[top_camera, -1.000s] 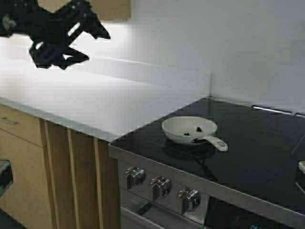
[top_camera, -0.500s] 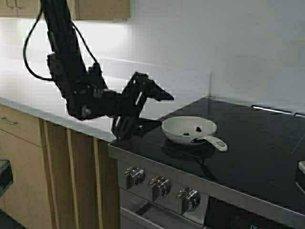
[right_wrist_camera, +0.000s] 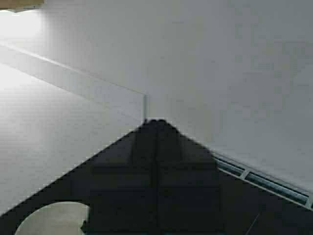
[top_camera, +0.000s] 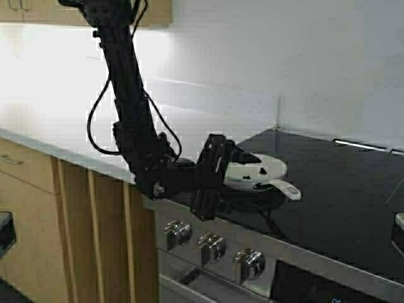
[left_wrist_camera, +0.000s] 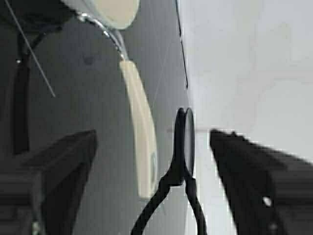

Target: Wash the pan

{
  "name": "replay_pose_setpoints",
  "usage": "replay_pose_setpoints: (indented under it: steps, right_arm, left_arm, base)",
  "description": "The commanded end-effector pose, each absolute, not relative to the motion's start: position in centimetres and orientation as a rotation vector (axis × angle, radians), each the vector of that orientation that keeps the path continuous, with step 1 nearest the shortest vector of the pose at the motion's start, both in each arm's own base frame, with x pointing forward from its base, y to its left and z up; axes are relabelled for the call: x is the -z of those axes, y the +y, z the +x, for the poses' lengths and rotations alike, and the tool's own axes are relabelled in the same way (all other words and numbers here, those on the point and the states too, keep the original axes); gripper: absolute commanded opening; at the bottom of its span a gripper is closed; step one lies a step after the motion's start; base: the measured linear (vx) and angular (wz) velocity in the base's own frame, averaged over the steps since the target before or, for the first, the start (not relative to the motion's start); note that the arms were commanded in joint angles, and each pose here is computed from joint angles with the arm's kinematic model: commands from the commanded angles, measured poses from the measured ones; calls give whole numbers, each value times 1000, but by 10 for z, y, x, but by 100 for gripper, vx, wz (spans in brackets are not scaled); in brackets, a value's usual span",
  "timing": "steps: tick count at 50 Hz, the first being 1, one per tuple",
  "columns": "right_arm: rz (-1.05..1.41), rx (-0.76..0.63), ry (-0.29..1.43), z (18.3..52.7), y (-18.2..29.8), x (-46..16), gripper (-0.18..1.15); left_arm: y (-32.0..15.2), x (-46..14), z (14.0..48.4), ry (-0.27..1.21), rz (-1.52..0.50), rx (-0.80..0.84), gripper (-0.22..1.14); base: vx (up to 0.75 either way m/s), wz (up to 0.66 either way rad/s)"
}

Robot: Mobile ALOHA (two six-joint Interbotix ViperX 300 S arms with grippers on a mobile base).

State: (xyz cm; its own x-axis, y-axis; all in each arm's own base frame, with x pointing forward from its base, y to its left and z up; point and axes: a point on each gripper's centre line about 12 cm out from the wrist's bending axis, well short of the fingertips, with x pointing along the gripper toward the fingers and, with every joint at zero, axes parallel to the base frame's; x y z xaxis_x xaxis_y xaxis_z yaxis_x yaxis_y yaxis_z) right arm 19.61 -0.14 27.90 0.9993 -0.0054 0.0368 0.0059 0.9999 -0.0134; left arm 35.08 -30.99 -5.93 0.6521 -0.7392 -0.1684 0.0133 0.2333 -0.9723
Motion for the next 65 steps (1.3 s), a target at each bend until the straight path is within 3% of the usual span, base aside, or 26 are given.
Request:
replay_pose_setpoints:
  steps: [1,30,56,61,64,65]
  right_arm:
    - [-12,4,-43,198,-1,-282,7]
    - [-12,4,-38,199,-1,-282,7]
    - [-10,4,-32,200,-1,-281,7]
    - [-10,4,-32,200,-1,-281,7]
    - [-10,4,-34,200,-1,-282,7]
    - [-10,4,-32,200,-1,-281,7]
  left_arm:
    - [-332,51,364,696,-1246,611,101]
    - [-386,55,401,708,-1286,586,101]
    - [-405,60,407,690,-1338,569,99]
    - [-404,60,407,673,-1357,571,86]
    - [-403,60,407,674,-1365,563,65]
    - [-403,60,407,677,-1375,560,50]
  base:
    - [0,0]
    - [0,0]
    - [0,0]
    - [1,-1]
    - [0,0]
    - [0,0]
